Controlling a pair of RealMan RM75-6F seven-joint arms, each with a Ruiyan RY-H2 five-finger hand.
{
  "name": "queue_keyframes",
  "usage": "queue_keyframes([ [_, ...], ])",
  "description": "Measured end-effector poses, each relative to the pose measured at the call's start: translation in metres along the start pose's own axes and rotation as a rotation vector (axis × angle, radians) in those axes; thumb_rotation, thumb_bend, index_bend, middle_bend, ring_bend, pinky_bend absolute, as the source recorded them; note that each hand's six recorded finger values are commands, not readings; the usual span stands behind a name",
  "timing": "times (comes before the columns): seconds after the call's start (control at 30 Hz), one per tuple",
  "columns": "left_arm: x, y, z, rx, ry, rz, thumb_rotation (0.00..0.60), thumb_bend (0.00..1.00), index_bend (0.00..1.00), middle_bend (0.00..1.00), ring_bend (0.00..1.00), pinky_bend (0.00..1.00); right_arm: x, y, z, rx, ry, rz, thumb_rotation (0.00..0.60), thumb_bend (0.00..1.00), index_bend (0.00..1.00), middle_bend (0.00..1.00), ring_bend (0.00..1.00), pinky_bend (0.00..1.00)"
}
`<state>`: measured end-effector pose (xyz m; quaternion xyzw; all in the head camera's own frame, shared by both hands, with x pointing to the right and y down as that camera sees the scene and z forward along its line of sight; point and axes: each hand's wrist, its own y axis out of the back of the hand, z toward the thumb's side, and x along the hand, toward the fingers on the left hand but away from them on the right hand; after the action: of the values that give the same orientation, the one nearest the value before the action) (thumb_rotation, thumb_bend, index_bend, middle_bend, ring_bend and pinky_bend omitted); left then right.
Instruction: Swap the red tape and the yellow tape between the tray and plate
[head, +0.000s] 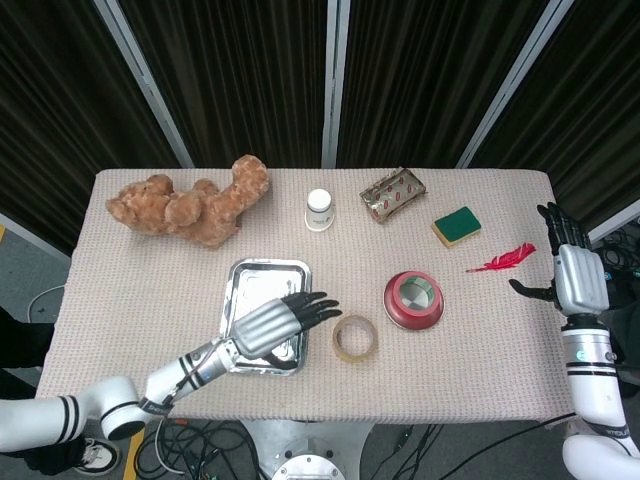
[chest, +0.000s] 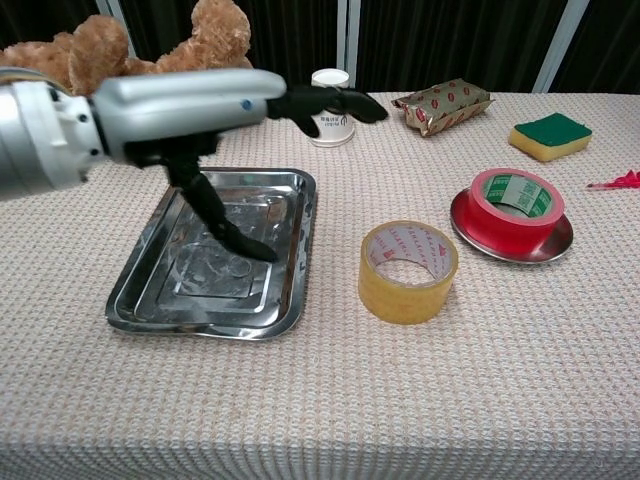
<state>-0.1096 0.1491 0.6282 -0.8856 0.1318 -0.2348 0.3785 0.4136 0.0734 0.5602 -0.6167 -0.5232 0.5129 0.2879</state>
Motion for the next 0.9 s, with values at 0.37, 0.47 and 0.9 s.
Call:
queue_keyframes([
  [0.37,0.057,-0.029,0.01,0.062,-0.059,-0.082,0.6,0.09,0.04,0.05,0.0,0.15,0.004,0.007,-0.037,-0.007,-0.046,0.002,0.6,0.0,0.0,0.0,0.0,0.0],
  [0.47,0.07,-0.035,0.011,0.08,-0.067,-0.094,0.6,0.09,0.04,0.05,0.0,0.15,0.005,0.008,-0.044,-0.012,-0.056,0.002,0.6,0.0,0.0,0.0,0.0,0.0],
  [0.9,0.097,-0.058,0.005,0.11,-0.069,-0.154,0.6,0.09,0.05,0.05,0.0,0.15,0.009,0.01,-0.062,-0.025,-0.087,0.008,0.6,0.0,0.0,0.0,0.0,0.0],
])
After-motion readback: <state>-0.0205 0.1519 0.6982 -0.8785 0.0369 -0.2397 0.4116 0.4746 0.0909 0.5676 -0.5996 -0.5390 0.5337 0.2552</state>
